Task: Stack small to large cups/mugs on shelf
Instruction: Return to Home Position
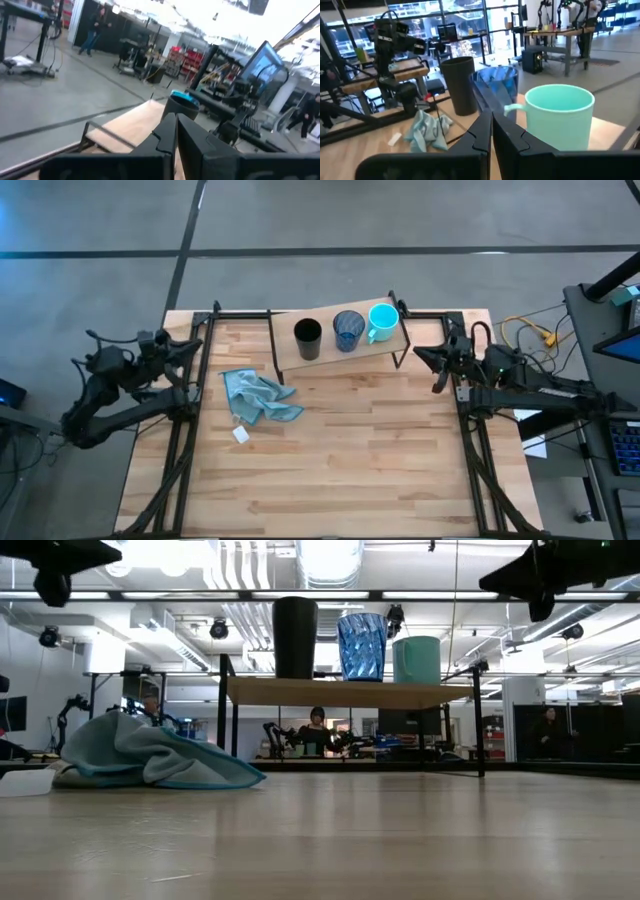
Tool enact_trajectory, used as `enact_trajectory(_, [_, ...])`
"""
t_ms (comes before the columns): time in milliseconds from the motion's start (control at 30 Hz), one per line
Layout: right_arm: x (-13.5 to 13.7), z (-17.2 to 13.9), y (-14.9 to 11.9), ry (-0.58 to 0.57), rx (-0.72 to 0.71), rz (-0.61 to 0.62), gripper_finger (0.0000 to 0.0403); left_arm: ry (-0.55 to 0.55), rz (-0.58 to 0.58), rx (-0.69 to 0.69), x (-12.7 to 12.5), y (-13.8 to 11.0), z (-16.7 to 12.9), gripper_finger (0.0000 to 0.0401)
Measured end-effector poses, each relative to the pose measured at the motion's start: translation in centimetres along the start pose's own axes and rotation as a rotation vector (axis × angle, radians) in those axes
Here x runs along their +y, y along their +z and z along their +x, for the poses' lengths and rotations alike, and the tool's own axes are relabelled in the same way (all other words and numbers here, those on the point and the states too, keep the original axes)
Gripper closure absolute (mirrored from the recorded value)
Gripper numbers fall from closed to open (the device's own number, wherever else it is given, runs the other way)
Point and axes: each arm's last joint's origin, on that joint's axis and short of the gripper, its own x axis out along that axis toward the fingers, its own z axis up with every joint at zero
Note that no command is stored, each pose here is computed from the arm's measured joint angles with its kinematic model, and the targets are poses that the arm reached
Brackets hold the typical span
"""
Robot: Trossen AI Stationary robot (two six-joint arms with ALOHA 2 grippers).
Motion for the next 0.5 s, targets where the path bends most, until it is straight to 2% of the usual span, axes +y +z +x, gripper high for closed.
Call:
enact_trajectory(100, [-0.1, 0.2, -0.9, 0.0, 0.012, -0.002, 0.0394, -0.007, 0.001, -0.018, 0.3, -1.2, 1.2, 0.0401])
enact_trajectory(300, [-0.3, 0.7, -3.4, -0.008, 0.063, 0.039, 0.0394, 0.025, 0.013, 0.063, 1.2, -4.8, 4.0, 0.0401])
enact_trajectory(500, [-0.4, 1.2, -5.3, 0.042, -0.078, 0.077, 0.0394, -0.002, 0.004, -0.003, 1.8, -6.8, 5.1, 0.0401])
